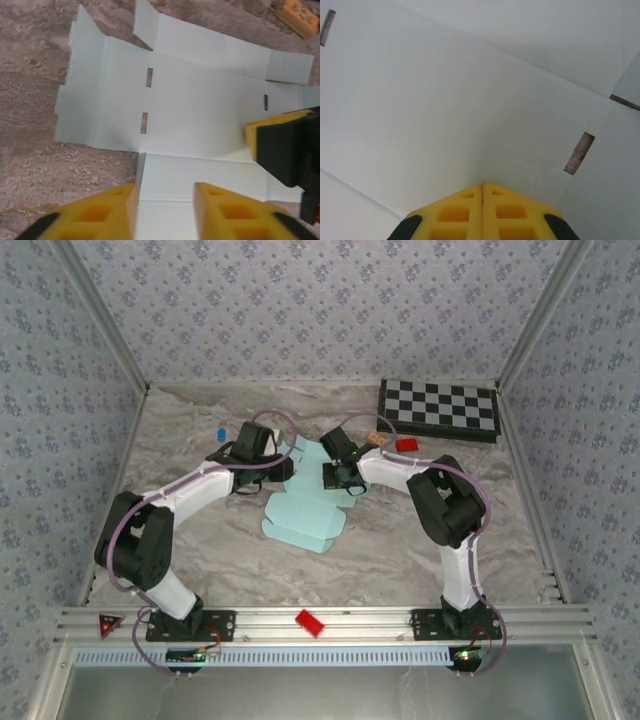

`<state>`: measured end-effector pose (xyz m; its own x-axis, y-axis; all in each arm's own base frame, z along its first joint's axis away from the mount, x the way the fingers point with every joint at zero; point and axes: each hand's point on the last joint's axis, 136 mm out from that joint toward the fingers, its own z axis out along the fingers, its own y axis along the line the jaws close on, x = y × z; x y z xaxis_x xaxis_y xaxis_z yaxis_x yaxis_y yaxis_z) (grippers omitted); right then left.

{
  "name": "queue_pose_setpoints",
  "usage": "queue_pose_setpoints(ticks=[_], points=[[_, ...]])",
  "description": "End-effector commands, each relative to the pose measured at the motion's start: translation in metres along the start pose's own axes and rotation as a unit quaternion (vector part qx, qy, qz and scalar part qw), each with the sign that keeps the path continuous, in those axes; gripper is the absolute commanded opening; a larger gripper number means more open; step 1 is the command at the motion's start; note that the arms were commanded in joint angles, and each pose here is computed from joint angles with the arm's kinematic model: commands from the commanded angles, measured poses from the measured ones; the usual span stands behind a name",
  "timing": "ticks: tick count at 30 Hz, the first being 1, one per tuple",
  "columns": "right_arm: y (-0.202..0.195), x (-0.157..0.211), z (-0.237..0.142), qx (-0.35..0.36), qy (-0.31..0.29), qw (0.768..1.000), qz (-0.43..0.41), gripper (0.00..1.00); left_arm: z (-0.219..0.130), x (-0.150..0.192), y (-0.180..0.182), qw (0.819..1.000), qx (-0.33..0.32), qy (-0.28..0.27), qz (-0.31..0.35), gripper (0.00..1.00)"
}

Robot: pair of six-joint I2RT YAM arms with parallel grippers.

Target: Fold the paper box

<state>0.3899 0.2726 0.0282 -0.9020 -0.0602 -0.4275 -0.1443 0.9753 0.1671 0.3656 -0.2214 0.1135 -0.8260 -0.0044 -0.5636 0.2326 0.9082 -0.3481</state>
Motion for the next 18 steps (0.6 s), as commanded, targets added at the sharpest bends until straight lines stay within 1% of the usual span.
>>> queue_pose_setpoints(ticks=[1, 4, 8, 13, 16, 18], points=[[-0.005, 0.004, -0.008, -0.002, -0.008, 0.999, 0.032, 0.07, -0.002, 0.026, -0.008, 1.0, -0.003, 0.028, -0.006, 0.22], [0.0, 0.0, -0.016, -0.013, -0.024, 0.999, 0.035, 0.09, 0.003, 0.036, -0.021, 0.999, 0.016, 0.035, -0.011, 0.09], [0.0, -0.009, -0.032, -0.014, -0.043, 0.998, 0.034, 0.11, 0.016, 0.047, -0.025, 0.998, 0.021, 0.049, -0.025, 0.01], [-0.005, -0.019, -0.046, -0.014, -0.044, 0.999, 0.006, 0.17, 0.031, 0.059, -0.024, 0.997, 0.012, 0.067, -0.024, 0.0], [-0.012, -0.028, -0.048, -0.015, -0.041, 0.999, -0.01, 0.19, 0.037, 0.065, -0.017, 0.997, -0.003, 0.079, -0.014, 0.0], [-0.015, -0.036, -0.049, -0.021, -0.039, 0.999, -0.027, 0.21, 0.041, 0.068, -0.018, 0.996, 0.002, 0.085, -0.012, 0.0]])
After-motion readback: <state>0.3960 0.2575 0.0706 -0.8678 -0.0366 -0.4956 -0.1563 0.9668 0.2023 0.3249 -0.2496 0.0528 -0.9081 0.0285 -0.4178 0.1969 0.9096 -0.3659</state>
